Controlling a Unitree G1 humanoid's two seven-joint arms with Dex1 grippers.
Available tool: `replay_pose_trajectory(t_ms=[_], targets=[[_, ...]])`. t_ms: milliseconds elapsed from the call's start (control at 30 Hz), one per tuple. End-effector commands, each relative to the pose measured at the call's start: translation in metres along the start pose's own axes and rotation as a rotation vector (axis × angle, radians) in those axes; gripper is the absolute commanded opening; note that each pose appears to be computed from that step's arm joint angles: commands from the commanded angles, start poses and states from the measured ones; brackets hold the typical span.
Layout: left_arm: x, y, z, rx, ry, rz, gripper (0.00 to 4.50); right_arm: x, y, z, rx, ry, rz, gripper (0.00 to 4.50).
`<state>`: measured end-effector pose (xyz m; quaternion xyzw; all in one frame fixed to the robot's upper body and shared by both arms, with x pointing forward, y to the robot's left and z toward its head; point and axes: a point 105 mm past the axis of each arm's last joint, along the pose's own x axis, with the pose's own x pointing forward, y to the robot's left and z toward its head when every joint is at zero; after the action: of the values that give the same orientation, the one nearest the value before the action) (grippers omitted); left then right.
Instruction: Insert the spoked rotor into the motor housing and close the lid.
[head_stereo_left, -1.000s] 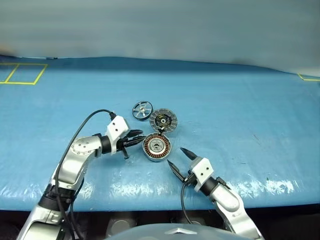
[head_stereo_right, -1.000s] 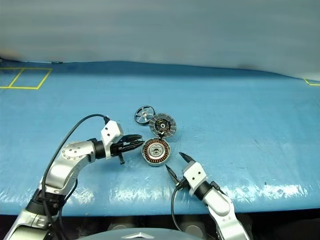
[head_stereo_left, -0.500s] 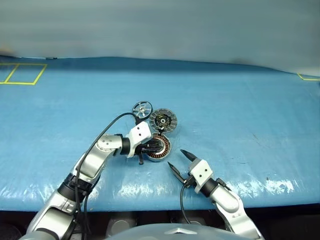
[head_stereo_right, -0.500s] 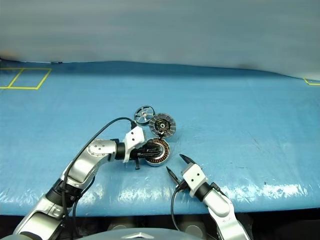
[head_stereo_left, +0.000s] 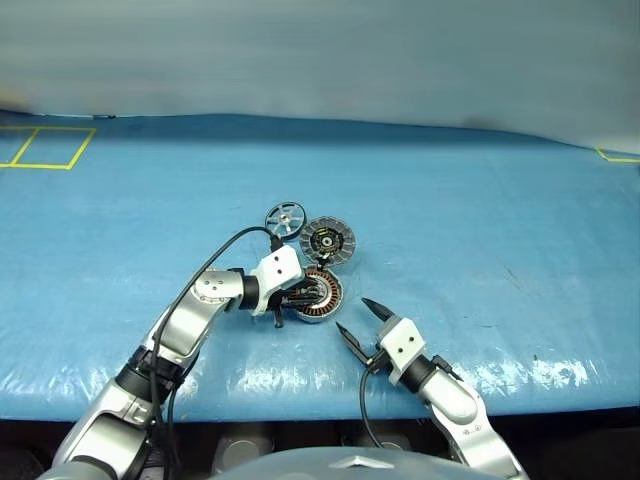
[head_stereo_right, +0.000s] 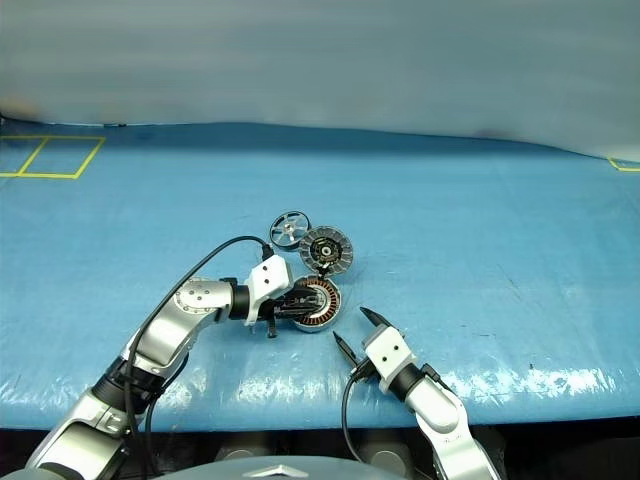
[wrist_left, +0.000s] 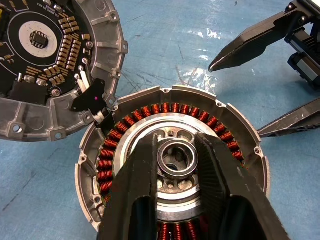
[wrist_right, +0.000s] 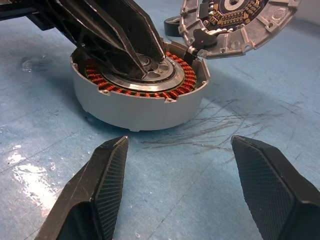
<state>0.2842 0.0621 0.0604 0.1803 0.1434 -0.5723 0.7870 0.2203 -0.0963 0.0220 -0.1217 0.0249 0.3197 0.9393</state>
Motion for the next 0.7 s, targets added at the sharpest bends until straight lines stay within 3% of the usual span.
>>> replay_pose_trajectory(t_ms=[33,100,233,367,467,600,700], targets=[[-0.004,0.001,0.022,-0.010,-0.113,0.006,2.57,0.001,-0.004,0.009,-0.011,-0.031,-0.010,3.47],[-0.009,0.000,0.034,-0.019,-0.185,0.002,3.25,0.000,-0.006,0.010,-0.014,-0.033,-0.018,3.47],[-0.025,-0.005,0.050,-0.051,-0.302,0.002,3.25,-0.003,-0.015,0.016,-0.016,-0.036,-0.048,3.47],[-0.040,-0.012,0.037,-0.076,-0.299,0.050,2.31,-0.003,-0.021,0.017,0.030,0.057,-0.066,3.47],[-0.047,-0.018,0.021,-0.068,-0.286,0.111,1.25,-0.001,-0.021,0.025,0.113,0.091,-0.042,2.86],[-0.054,-0.031,-0.005,-0.102,-0.310,0.239,0.00,0.009,-0.021,0.053,0.092,0.060,-0.003,1.54],[-0.058,-0.041,-0.011,-0.109,-0.364,0.319,0.00,0.016,-0.021,0.067,0.089,0.072,0.013,0.52]])
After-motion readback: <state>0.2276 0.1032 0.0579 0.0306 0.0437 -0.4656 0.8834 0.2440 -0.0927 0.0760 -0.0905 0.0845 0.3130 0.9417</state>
